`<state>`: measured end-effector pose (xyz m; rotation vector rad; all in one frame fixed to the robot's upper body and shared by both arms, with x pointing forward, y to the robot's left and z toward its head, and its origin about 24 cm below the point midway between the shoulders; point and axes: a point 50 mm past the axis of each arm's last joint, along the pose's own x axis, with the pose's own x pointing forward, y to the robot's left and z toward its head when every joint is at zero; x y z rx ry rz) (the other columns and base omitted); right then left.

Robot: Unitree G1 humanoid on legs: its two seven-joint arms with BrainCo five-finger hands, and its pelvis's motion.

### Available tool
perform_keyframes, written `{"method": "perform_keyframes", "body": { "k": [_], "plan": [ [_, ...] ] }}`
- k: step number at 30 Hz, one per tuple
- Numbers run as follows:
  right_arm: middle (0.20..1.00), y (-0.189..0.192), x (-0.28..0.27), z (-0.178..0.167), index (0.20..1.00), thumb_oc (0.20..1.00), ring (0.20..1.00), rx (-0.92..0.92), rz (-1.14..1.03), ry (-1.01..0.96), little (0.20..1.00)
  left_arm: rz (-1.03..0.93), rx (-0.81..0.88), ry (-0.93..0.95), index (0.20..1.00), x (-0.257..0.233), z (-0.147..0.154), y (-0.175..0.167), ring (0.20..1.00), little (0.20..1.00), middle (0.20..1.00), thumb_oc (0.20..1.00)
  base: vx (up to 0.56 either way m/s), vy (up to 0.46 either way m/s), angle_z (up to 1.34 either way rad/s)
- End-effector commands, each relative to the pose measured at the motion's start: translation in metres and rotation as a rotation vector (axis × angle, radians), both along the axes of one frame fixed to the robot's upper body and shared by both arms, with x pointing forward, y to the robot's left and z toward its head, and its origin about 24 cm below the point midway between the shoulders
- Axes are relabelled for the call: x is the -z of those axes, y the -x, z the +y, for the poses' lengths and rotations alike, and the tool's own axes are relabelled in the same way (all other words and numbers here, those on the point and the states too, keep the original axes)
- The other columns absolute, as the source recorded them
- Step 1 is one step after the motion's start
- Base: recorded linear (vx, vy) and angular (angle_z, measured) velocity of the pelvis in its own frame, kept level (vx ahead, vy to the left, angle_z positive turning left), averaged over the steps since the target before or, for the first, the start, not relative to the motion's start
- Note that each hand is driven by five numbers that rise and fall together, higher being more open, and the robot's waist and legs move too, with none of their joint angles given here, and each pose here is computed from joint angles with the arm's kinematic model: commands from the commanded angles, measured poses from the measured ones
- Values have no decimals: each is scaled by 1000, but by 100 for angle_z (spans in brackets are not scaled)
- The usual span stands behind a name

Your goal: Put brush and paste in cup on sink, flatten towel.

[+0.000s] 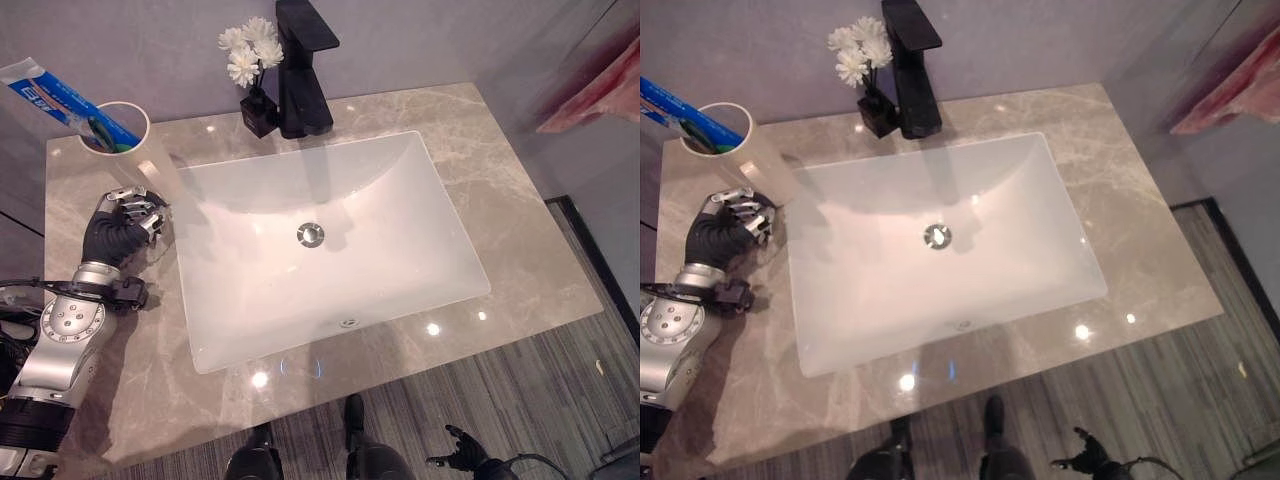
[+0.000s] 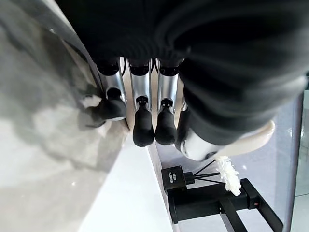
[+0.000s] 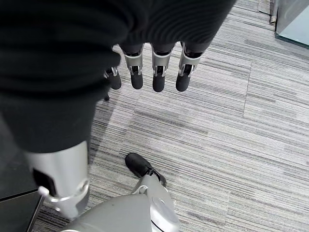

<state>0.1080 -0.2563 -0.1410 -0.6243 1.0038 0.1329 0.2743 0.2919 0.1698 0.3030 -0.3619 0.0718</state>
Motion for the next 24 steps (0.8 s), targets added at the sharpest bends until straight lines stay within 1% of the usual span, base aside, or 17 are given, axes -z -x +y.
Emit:
{"method": "perform_keyframes", "body": {
  "k": [1, 9, 24],
  "plan": [
    [1000, -14, -6, -3, 1000, 1000, 1000, 12, -41, -7, 1000, -45, -28, 16, 200, -5, 0, -10, 200, 200, 200, 200, 13, -21, -4],
    [1000, -13, -5, -3, 1000, 1000, 1000, 13, -36, -10, 1000, -58, -47, 15, 200, -9, 1, -16, 200, 200, 200, 200, 7, -12, -7],
    [1000, -19, -8, -1, 1000, 1000, 1000, 2, -68, -26, 1000, -104, -158, 4, 200, -28, 19, -25, 200, 200, 200, 200, -2, -2, -1]
  ]
}}
